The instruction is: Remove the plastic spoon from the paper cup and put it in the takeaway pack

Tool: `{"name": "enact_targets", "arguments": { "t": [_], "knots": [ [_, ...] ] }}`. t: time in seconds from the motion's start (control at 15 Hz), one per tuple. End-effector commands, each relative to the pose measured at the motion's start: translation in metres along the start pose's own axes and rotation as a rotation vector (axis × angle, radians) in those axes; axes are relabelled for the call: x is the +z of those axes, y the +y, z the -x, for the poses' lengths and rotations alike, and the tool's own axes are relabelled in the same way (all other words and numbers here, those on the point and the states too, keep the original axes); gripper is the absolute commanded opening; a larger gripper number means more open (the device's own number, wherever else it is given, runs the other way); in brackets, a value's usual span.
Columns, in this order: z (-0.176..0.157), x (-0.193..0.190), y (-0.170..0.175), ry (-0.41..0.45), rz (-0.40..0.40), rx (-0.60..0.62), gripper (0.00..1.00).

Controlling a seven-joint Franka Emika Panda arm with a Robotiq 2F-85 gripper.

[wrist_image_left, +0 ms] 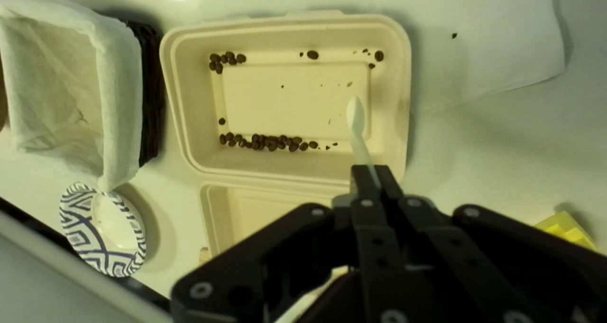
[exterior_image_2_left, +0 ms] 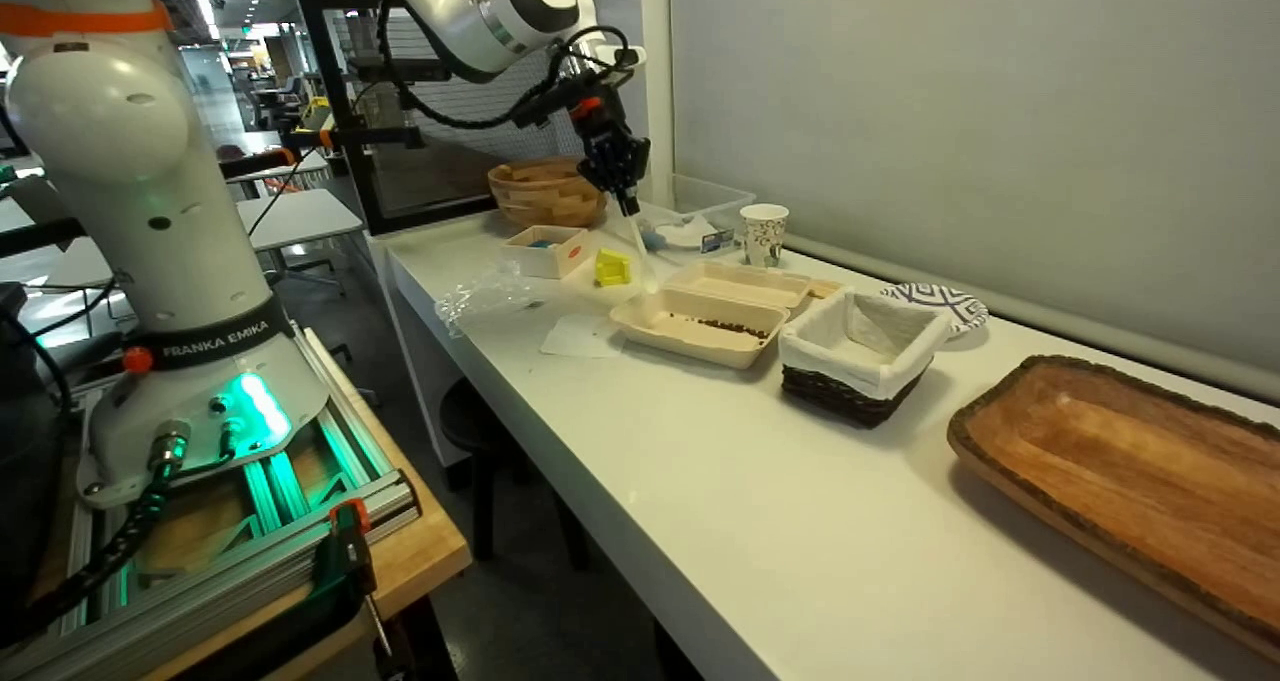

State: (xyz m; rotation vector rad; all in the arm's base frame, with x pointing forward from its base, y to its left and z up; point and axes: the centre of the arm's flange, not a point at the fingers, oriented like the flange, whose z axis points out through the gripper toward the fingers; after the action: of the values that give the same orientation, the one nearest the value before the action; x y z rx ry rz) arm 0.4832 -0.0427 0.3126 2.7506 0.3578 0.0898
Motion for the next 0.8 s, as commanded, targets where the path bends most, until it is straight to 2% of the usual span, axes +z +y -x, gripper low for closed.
{"name": "enact_targets", "arguments": {
  "t": [0.0,0.13,0.73],
  "knots": [
    [0.003,0.029,0.006,0.107,0.013,-0.065,0.01],
    [0.007,0.041,0.010,0.129,0.010,-0.072,0.01],
    [0.021,0.078,0.021,0.106,0.025,-0.111,0.01]
  ]
}}
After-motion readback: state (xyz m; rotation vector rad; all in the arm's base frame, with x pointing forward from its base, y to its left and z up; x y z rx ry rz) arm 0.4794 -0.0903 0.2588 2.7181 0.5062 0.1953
